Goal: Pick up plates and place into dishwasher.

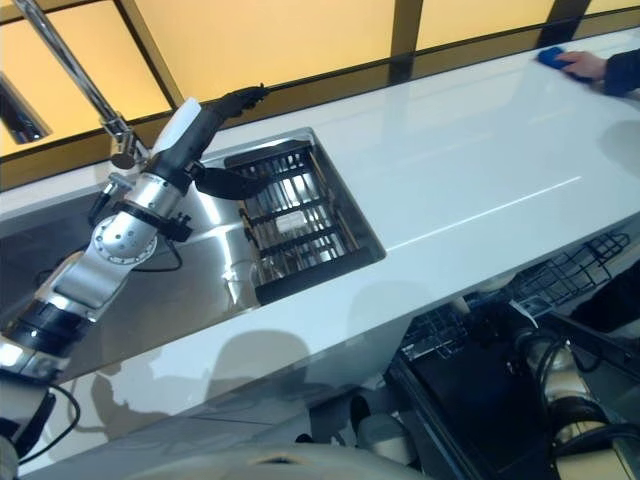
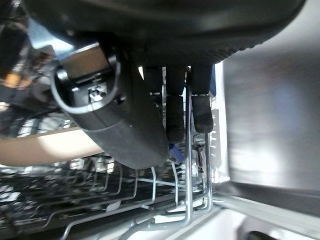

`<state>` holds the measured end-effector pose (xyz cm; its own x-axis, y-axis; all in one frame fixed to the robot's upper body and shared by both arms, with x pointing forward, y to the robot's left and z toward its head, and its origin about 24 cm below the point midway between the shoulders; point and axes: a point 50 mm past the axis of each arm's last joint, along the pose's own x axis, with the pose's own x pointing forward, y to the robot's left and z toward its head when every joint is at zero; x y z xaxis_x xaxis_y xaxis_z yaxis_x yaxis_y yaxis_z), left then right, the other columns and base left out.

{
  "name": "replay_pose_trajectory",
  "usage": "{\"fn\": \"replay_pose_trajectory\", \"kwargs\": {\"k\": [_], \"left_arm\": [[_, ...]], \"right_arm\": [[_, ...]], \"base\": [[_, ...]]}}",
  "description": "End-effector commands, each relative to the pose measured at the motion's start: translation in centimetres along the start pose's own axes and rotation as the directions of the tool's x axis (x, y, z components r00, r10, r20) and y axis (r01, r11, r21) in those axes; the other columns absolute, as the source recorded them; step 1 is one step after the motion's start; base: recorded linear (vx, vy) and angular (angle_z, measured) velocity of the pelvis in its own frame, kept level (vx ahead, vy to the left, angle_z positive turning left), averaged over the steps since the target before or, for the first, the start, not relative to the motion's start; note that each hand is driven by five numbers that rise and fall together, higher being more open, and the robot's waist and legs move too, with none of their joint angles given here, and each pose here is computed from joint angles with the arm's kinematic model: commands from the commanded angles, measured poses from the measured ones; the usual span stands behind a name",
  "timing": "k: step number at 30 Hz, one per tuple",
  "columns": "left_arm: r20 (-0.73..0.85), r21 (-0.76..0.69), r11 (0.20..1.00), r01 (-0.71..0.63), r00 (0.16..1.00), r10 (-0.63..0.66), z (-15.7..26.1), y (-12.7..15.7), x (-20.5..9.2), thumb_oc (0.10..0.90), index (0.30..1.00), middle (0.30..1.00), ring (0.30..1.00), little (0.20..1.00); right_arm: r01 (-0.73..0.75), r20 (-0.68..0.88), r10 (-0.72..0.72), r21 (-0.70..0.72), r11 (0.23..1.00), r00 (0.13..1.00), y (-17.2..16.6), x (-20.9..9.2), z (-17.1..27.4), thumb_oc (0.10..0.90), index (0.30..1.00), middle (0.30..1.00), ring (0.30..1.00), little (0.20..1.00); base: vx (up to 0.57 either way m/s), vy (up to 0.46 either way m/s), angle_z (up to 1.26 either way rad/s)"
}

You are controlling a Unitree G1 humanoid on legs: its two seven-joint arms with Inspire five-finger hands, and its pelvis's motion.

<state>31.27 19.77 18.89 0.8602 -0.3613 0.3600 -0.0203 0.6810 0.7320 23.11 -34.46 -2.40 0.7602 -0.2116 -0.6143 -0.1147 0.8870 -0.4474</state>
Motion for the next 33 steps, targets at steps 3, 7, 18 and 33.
{"fn": "replay_pose_trajectory", "kwargs": {"k": [3,7,18,33], "left_arm": [[0.165,0.038,0.989,-0.145,0.977,0.137,2.4,3.3,2.0,0.800,0.900,0.900,0.900,0.900],[0.161,0.039,0.988,-0.150,0.977,0.142,2.2,3.3,1.9,0.800,0.900,0.900,0.900,0.900],[0.154,0.038,0.986,-0.162,0.976,0.154,1.7,3.5,1.2,0.800,0.900,0.900,0.900,0.900],[0.081,0.053,0.975,-0.218,0.974,0.213,-0.5,4.0,-1.2,0.800,0.900,0.900,0.900,0.900]], "right_arm": [[0.119,0.261,-0.121,0.022,0.993,0.958,-3.7,0.1,7.2,0.100,0.300,0.300,0.300,0.200],[0.133,0.274,-0.132,0.016,0.991,0.953,-4.3,0.1,8.0,0.100,0.300,0.300,0.300,0.200],[0.149,0.250,-0.140,-0.019,0.989,0.958,-5.0,-0.2,7.7,0.100,0.300,0.300,0.300,0.200],[0.376,0.502,-0.314,-0.025,0.926,0.806,-6.5,-5.6,6.3,0.100,0.300,0.300,0.300,0.200]], "base": [[0.00,0.000,0.00],[0.00,0.000,0.00],[0.00,0.000,0.00],[-0.01,0.027,-0.03]]}}
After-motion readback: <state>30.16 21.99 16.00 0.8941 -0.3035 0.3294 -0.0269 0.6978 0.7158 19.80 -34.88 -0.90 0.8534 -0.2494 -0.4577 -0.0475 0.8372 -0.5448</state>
